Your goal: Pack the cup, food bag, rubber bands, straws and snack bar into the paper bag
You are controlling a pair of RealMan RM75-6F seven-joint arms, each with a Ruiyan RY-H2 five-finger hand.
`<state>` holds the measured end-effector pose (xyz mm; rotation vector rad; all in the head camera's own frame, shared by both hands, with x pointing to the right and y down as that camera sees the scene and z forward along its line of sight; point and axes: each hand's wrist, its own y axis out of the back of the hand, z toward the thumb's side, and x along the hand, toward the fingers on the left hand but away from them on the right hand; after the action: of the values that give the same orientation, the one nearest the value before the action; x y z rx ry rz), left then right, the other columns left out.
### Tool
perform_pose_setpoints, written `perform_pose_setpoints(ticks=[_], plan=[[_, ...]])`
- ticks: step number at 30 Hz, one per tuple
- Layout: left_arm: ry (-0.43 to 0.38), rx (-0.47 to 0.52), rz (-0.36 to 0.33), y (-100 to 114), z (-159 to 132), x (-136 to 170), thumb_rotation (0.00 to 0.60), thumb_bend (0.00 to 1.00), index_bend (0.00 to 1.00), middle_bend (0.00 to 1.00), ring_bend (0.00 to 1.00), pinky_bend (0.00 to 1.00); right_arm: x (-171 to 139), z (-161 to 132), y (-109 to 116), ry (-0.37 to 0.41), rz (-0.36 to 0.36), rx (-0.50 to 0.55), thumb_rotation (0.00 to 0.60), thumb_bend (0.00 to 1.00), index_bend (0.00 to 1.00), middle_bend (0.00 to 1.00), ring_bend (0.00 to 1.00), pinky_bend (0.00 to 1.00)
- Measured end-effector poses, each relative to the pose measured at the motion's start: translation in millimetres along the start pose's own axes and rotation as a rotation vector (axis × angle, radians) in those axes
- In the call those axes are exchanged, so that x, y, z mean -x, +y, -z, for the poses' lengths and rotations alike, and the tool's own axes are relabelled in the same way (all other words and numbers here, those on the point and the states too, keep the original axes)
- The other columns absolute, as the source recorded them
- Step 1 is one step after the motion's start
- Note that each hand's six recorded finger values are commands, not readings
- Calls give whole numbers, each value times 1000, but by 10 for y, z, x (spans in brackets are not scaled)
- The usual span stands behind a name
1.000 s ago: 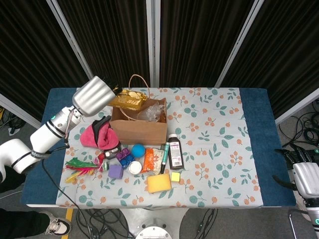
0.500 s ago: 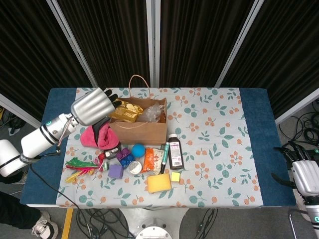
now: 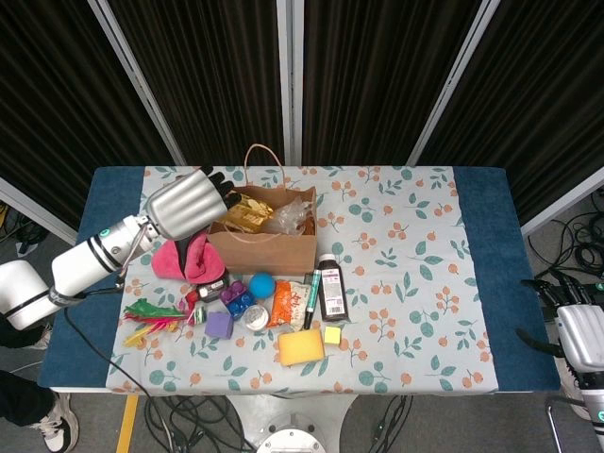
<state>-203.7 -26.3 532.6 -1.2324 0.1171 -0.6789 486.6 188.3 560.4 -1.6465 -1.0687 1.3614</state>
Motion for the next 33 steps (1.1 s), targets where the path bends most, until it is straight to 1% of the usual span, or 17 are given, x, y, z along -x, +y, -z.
perform_pose_setpoints(ticks=[1, 4, 9, 14, 17, 20, 23, 26, 28, 29, 30, 32, 33], plan=[[-2, -4, -6, 10, -5, -4, 600, 176, 331, 412, 409, 513, -1, 4, -4, -1, -1, 1, 600, 60, 240, 281, 83, 113], [-5, -20, -30, 44, -9, -23, 600, 171, 294, 378, 382, 490, -1, 23, -10, -6, -3, 7, 600, 60, 240, 281, 83, 113], [-3, -26, -52, 87, -3, -37, 600, 170, 265, 372, 379, 483, 8, 54, -1, -14, -1, 12, 600, 61, 240, 281, 83, 113], [6, -31, -78, 152, 30, -35, 600, 170, 262, 372, 373, 475, 17, 49, 14, -12, 3, 17, 600, 60, 240, 281, 83, 113], [29, -31, -99, 209, 91, -28, 600, 170, 262, 372, 368, 471, 21, 44, 24, -12, 5, 19, 600, 59, 240, 281, 83, 113], [72, -30, -117, 254, 184, 6, 600, 169, 270, 372, 361, 467, 22, 36, 45, -11, 12, 26, 600, 58, 240, 281, 83, 113], [152, -12, -140, 275, 311, 92, 600, 165, 291, 369, 355, 466, 22, 32, 75, -10, 24, 40, 600, 53, 240, 280, 83, 113], [281, 41, -154, 226, 462, 274, 600, 152, 293, 361, 329, 441, 13, 30, 107, -6, 43, 60, 600, 53, 241, 274, 81, 112], [396, 103, -146, 123, 556, 486, 600, 141, 292, 350, 309, 409, 4, 22, 132, 0, 62, 68, 600, 54, 244, 266, 72, 99], [468, 148, -132, 34, 593, 648, 600, 130, 290, 338, 295, 388, -4, 12, 150, 6, 76, 69, 600, 54, 245, 260, 65, 87], [522, 185, -117, -42, 607, 786, 600, 123, 288, 332, 287, 378, -10, 3, 166, 13, 88, 68, 600, 55, 244, 251, 56, 70], [620, 257, -80, -204, 585, 1088, 600, 105, 284, 322, 263, 348, -30, -24, 206, 31, 122, 52, 600, 56, 239, 232, 40, 35], [673, 298, -51, -309, 530, 1299, 600, 100, 284, 320, 253, 334, -40, -36, 224, 37, 136, 40, 600, 56, 235, 220, 29, 17]])
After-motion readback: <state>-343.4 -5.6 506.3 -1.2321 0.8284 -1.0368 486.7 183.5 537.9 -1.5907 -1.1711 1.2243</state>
